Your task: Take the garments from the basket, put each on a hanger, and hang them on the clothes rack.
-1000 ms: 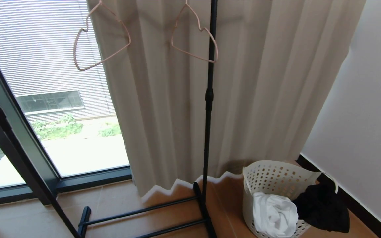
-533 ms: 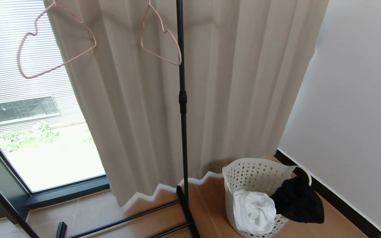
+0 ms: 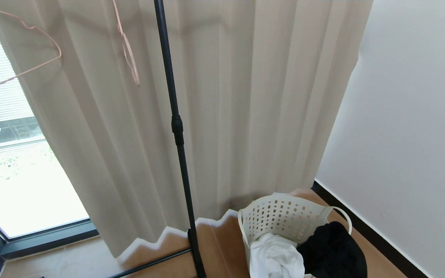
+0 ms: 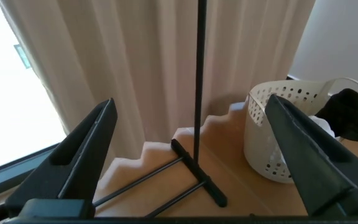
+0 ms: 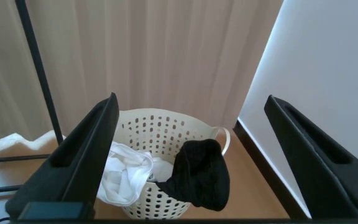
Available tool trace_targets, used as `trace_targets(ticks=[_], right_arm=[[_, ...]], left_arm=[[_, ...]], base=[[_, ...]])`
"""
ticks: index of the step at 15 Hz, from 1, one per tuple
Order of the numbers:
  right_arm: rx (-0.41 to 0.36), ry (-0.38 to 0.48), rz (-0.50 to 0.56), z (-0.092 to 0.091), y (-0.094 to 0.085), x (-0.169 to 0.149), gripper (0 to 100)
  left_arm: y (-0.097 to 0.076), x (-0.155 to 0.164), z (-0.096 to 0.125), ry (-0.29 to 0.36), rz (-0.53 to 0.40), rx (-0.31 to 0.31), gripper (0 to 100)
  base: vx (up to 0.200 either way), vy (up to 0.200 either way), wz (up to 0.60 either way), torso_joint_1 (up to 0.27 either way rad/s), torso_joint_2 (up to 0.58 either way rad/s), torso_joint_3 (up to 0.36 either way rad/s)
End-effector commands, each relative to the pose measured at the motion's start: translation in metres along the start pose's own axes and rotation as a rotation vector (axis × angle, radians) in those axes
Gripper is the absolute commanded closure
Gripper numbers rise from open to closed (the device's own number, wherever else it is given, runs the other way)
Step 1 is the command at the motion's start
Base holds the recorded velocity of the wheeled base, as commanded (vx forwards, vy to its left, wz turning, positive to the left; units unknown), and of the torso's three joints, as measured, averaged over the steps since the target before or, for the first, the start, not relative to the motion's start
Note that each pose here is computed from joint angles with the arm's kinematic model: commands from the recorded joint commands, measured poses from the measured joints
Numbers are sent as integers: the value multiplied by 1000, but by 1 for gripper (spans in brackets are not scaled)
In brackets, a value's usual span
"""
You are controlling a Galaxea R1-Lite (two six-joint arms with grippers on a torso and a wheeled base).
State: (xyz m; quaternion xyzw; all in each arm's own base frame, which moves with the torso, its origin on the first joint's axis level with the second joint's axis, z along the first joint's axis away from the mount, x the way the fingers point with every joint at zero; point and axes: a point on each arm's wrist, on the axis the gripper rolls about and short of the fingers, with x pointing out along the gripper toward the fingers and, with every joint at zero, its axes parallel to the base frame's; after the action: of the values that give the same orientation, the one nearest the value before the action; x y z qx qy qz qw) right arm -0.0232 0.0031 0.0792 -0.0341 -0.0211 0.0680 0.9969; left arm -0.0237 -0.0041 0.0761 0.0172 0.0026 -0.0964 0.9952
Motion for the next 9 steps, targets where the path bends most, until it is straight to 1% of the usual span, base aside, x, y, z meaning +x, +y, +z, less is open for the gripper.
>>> trace_targets(ticks=[1,2,5,9], right_arm=[[0,1,1,0,0,0,0],[0,1,2,0,0,0,0],[0,1,1,0,0,0,0],[0,1,1,0,0,0,0]], left_arm=[[0,0,0,0,0,0,0],[0,0,0,0,0,0,0],[0,0,0,-1,0,0,0],[0,0,0,0,0,0,0]], base=[[0,0,0,0,0,0],[0,0,0,0,0,0],[-200,0,0,6,5,2],[0,0,0,0,0,0]])
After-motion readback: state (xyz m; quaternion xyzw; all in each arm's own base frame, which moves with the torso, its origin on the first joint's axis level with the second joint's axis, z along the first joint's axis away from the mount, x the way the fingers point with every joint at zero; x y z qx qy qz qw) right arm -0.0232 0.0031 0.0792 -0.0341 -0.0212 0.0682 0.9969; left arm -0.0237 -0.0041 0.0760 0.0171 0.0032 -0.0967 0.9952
